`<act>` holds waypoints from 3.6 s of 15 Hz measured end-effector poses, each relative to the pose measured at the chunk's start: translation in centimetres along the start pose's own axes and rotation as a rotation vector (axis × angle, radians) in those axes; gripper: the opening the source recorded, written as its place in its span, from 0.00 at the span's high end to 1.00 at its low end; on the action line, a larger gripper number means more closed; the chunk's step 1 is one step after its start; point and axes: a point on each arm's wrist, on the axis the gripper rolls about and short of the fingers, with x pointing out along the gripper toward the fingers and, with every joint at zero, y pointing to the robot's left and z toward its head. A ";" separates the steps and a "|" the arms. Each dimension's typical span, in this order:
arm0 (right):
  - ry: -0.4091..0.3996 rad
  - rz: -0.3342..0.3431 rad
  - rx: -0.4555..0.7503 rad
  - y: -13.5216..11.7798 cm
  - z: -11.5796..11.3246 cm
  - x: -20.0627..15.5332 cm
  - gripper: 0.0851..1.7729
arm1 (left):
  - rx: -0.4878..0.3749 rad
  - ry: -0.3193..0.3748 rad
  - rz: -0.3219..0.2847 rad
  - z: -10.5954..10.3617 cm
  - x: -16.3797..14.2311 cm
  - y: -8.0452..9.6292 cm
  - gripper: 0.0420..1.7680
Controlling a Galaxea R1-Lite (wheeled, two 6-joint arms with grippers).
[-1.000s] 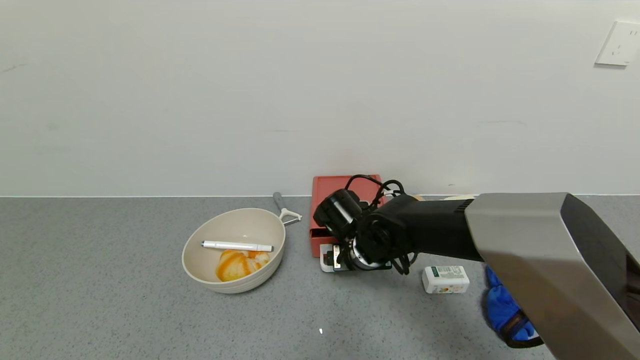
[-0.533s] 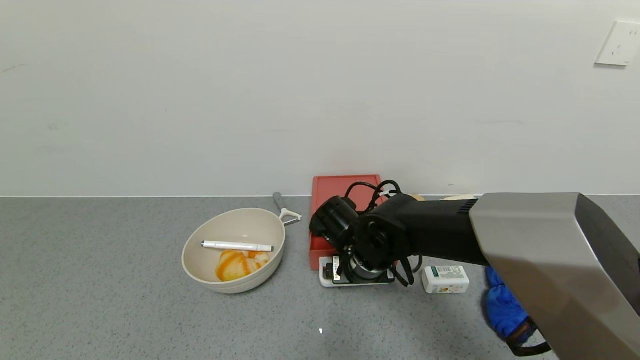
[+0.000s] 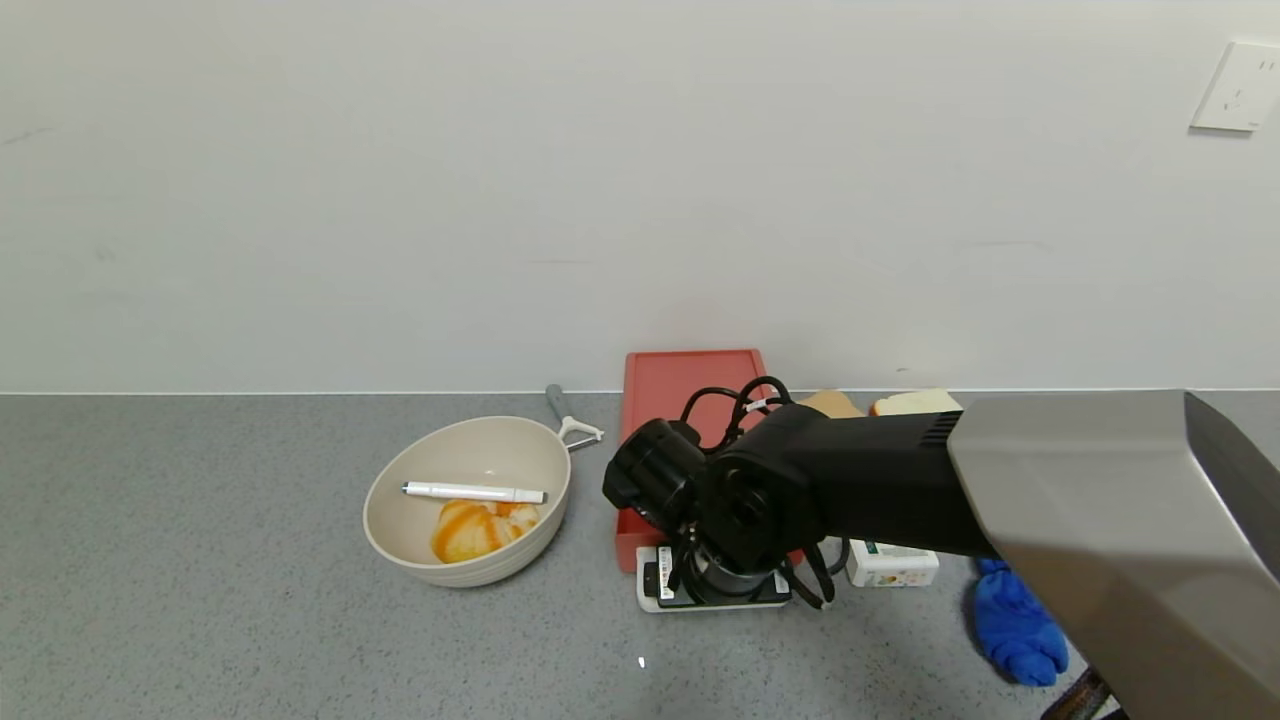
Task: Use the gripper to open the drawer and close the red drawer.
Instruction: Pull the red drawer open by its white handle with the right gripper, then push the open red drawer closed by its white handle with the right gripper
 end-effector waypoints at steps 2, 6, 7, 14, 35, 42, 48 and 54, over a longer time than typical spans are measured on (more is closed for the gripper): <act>0.011 -0.005 -0.007 -0.1 -0.5 -0.2 0.04 | 0.000 0.000 0.000 0.0 0.0 0.0 0.03; 0.052 0.010 0.009 -0.3 -1.3 -0.7 0.04 | 0.000 0.000 0.000 0.0 0.0 0.0 0.03; 0.066 0.017 0.006 -0.3 -1.6 -0.8 0.04 | 0.000 0.000 0.000 0.0 0.0 0.0 0.03; 0.110 0.035 -0.007 -0.3 -3.2 -2.1 0.04 | 0.000 0.000 0.000 0.0 0.0 0.0 0.03; -0.045 0.178 -0.047 -3.0 -2.4 -11.9 0.04 | 0.000 0.000 0.000 0.0 0.0 0.0 0.03; -0.317 0.407 -0.107 -9.7 -1.6 -19.2 0.04 | 0.000 0.000 0.000 0.0 0.0 0.0 0.03; -0.560 0.487 -0.156 -17.2 -2.5 -21.0 0.04 | 0.000 0.000 0.000 0.0 0.0 0.0 0.03; -0.592 0.479 -0.103 -20.8 -4.0 -21.7 0.04 | 0.000 0.000 0.000 0.0 0.0 0.0 0.03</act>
